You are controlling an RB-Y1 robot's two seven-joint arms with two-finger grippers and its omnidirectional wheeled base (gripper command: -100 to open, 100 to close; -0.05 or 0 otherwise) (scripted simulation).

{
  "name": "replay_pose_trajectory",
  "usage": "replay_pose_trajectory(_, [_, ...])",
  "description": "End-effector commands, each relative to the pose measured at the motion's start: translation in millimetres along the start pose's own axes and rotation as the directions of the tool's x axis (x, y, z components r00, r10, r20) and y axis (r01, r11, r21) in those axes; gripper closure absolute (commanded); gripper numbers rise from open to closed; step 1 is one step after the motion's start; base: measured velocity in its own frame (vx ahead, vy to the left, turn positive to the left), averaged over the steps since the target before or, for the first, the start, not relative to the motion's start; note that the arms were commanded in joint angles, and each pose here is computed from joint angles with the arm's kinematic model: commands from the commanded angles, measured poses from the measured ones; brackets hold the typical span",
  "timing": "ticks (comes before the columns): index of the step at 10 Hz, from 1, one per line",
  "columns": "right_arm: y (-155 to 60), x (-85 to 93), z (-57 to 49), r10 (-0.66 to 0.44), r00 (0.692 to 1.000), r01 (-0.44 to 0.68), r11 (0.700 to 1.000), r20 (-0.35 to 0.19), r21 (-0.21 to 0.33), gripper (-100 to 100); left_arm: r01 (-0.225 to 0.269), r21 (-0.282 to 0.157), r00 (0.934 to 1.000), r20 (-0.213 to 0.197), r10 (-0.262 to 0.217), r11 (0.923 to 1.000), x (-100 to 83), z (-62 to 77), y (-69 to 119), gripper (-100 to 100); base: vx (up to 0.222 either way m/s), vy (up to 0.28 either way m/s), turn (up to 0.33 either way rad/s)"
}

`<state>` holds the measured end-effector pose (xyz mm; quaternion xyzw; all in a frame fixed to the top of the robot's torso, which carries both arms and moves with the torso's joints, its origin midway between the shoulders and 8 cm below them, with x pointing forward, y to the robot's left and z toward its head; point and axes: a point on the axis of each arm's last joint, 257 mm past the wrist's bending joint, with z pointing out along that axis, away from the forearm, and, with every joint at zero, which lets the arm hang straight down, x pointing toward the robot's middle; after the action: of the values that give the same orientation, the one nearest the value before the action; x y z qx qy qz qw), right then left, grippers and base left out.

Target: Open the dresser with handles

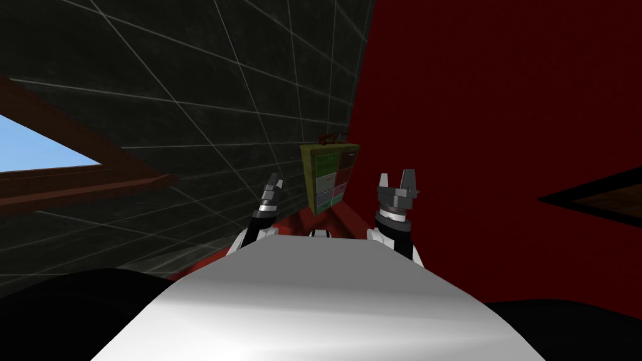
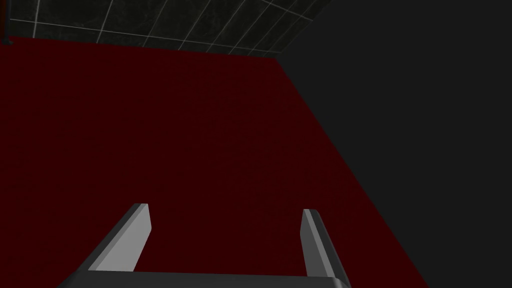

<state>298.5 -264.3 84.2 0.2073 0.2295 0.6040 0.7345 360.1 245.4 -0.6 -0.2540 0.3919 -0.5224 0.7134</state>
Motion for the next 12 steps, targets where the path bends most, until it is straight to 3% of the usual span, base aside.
replay_pose_trajectory(1, [0.0,0.0,0.0,0.0,1.0,0.0,1.0,0.0,0.0,0,-0.002,-0.031,0.9999,-0.015,0.001,0.9995,0.8,-3.8,21.9,-100,0.136,-0.149,0.048])
replay_pose_trajectory(12, [0.0,0.0,0.0,0.0,1.0,0.0,1.0,0.0,0.0,0,0.015,-0.172,0.9998,-0.008,-0.016,0.985,-7.1,-32.6,114.2,-100,0.106,-0.143,0.054])
